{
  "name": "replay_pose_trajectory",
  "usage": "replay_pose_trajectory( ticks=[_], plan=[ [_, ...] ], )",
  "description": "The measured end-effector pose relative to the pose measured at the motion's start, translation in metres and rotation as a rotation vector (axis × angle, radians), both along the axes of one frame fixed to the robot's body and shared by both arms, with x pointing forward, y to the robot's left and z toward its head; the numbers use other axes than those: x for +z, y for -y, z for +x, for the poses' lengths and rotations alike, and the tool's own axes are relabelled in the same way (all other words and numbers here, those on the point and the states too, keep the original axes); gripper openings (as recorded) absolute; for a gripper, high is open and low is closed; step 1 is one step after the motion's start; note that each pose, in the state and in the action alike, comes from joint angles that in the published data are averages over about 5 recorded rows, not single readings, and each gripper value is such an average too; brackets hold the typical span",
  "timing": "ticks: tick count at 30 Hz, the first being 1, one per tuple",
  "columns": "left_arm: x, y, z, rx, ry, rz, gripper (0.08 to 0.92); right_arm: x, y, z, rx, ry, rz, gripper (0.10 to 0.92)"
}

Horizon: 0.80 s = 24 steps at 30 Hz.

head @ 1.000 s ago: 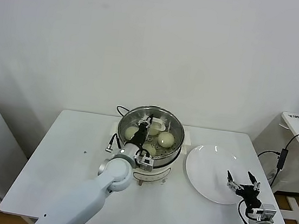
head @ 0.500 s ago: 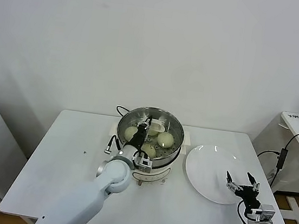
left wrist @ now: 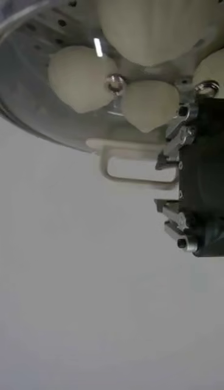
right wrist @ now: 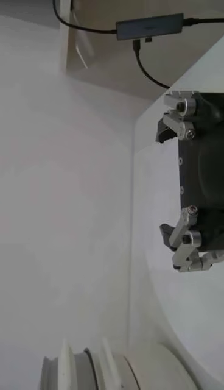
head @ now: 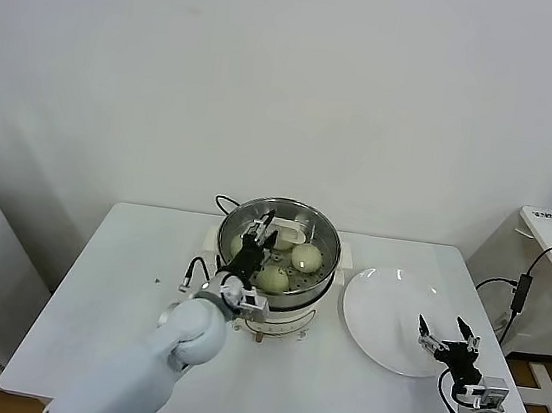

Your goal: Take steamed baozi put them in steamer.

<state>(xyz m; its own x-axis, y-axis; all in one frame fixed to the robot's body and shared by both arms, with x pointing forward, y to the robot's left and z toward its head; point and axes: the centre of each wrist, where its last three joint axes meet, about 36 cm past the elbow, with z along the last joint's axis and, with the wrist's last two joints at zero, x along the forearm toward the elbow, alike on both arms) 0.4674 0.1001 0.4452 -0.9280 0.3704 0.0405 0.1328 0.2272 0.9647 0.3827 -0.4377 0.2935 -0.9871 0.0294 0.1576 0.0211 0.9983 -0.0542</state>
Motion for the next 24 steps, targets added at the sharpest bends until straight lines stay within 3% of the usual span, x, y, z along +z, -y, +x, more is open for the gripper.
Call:
replay_pose_trajectory(
  ticks=[7, 12, 17, 24],
  plan=[
    [0.034, -0.025, -0.034, -0.101, -0.134, -0.265, 0.774, 0.003, -0.003, 0.001, 0.007, -0.002, -0.001, 0.823],
    [0.06, -0.051, -0.052, -0.119, -0.236, -0.555, 0.82, 0.008, -0.002, 0.001, -0.006, 0.008, -0.001, 0.823],
    [0.073, -0.085, -0.057, -0.052, -0.295, -0.825, 0.823, 0.015, -0.004, 0.002, -0.012, 0.022, 0.01, 0.823],
    [0.059, -0.139, -0.053, 0.119, -0.325, -1.035, 0.823, 0.024, -0.008, 0.001, -0.007, 0.032, 0.003, 0.823]
  ],
)
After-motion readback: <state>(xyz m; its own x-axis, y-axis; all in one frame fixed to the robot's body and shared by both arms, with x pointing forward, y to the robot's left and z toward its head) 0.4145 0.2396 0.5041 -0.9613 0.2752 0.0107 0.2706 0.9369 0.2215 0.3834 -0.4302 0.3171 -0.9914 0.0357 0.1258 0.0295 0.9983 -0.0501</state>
